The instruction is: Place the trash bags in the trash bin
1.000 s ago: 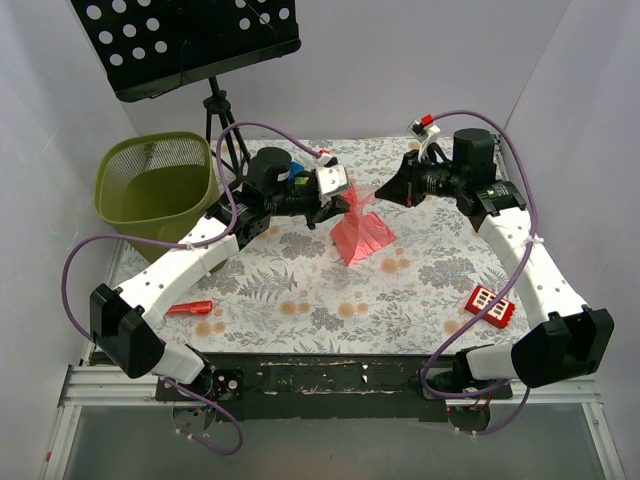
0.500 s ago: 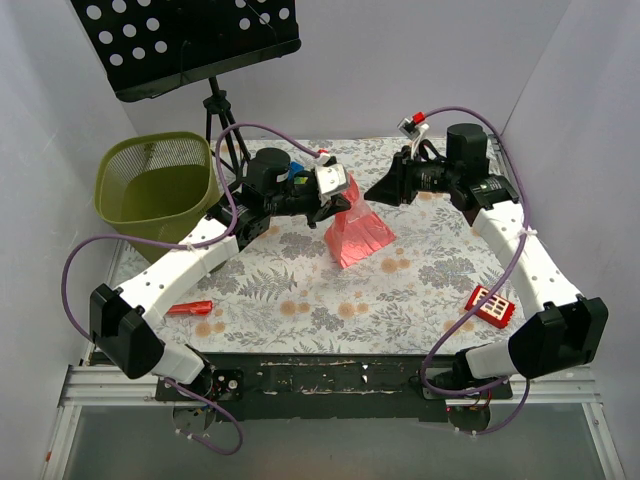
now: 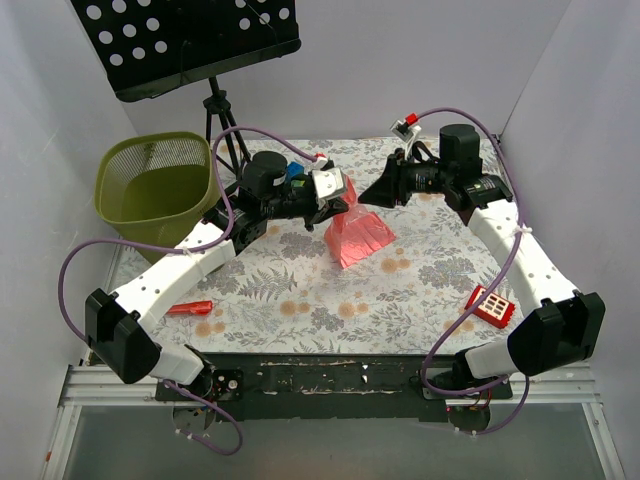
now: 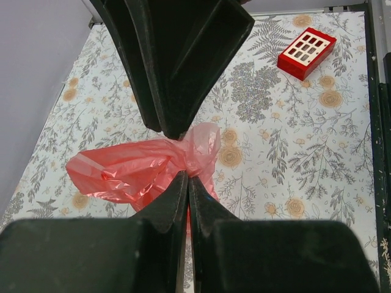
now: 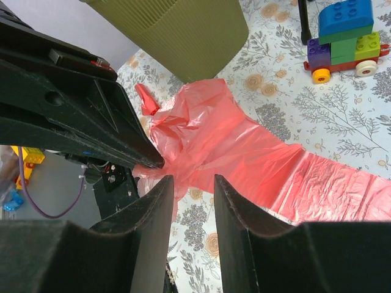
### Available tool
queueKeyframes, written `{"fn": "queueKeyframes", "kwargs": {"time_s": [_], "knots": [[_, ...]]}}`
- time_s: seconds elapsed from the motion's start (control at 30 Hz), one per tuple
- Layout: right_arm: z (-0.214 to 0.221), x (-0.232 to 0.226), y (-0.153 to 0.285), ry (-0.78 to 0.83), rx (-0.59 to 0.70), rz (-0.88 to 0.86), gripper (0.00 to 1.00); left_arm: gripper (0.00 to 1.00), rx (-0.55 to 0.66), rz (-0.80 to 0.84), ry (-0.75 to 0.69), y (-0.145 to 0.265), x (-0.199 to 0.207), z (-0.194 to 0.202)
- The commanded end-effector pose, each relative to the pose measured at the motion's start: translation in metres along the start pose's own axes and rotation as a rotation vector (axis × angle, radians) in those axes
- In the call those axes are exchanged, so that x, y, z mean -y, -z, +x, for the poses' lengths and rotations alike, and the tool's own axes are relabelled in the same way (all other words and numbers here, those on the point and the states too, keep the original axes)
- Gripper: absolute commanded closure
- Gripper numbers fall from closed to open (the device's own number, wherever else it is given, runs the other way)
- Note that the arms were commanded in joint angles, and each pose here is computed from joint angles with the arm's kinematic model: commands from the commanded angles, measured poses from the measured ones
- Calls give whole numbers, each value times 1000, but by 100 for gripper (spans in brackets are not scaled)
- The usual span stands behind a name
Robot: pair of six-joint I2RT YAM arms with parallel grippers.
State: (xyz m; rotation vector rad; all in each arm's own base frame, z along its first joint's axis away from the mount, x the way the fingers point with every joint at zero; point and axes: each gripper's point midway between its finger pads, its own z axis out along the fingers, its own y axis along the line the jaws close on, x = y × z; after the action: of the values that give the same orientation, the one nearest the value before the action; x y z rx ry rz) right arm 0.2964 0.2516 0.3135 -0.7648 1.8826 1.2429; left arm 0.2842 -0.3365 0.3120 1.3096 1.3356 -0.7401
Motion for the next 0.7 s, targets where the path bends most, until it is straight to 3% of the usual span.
{"fn": "queueKeyframes", "kwargs": {"time_s": [0.0,0.23,0.67], "knots": [[-29,-11,8,49,58,-2,60,100,35,-28,-49,10,-2,-16],[-25,-32,13,45,43,-94,59,100,30,-46,-57,12,-5,-14],[1,-21,-5,-2,-11,-71,55,100,42,-57,-61,15,-4,-19]]}}
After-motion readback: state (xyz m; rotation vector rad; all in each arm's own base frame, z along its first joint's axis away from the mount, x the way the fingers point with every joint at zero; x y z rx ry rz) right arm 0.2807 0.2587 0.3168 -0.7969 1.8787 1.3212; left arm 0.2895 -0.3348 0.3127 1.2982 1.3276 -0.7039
